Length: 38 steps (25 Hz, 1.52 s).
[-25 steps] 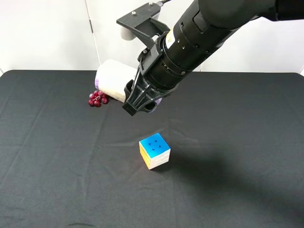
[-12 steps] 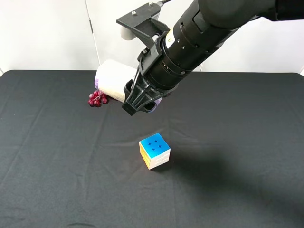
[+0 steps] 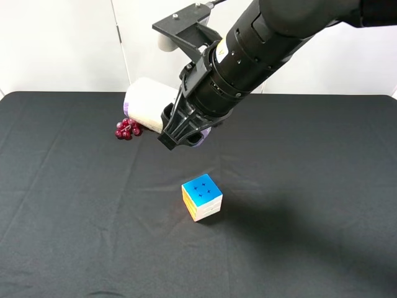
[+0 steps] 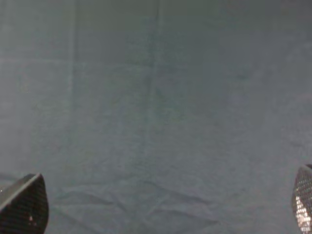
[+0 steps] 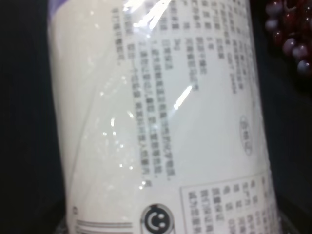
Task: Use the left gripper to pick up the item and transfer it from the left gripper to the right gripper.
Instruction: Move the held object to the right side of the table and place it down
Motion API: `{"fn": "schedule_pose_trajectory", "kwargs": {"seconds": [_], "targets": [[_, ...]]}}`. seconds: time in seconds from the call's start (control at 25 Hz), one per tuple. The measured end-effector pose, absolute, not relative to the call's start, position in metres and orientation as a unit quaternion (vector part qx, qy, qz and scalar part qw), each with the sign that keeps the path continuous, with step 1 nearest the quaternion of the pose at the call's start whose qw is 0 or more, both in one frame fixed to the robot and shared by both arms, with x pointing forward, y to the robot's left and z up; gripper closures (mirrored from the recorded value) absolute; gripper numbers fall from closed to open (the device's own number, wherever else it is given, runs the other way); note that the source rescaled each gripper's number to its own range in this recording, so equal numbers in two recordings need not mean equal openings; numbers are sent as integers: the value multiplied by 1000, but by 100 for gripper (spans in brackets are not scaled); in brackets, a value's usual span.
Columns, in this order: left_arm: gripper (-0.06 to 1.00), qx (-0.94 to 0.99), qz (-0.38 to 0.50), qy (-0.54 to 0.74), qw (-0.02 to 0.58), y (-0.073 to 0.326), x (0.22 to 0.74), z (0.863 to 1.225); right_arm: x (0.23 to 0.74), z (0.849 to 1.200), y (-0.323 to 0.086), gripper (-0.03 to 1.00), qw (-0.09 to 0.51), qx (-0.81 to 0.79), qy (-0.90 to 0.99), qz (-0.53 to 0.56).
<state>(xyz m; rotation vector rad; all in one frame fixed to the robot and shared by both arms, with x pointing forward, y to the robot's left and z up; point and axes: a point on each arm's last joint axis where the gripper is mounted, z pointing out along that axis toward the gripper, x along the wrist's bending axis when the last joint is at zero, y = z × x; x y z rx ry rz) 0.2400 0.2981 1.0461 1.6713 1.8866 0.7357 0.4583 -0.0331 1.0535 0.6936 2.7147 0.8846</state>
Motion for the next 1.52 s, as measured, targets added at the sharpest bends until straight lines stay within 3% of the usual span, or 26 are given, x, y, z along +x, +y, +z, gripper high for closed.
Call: {"fn": "schedule_pose_trajectory", "kwargs": {"seconds": [1.36, 1.52], "targets": [[-6, 647, 256, 653, 299, 296, 247, 1040, 459, 1054, -33, 94, 103, 236, 917, 303], [-6, 636, 284, 640, 326, 296, 236, 1040, 459, 1054, -33, 94, 101, 242, 916, 304]]}}
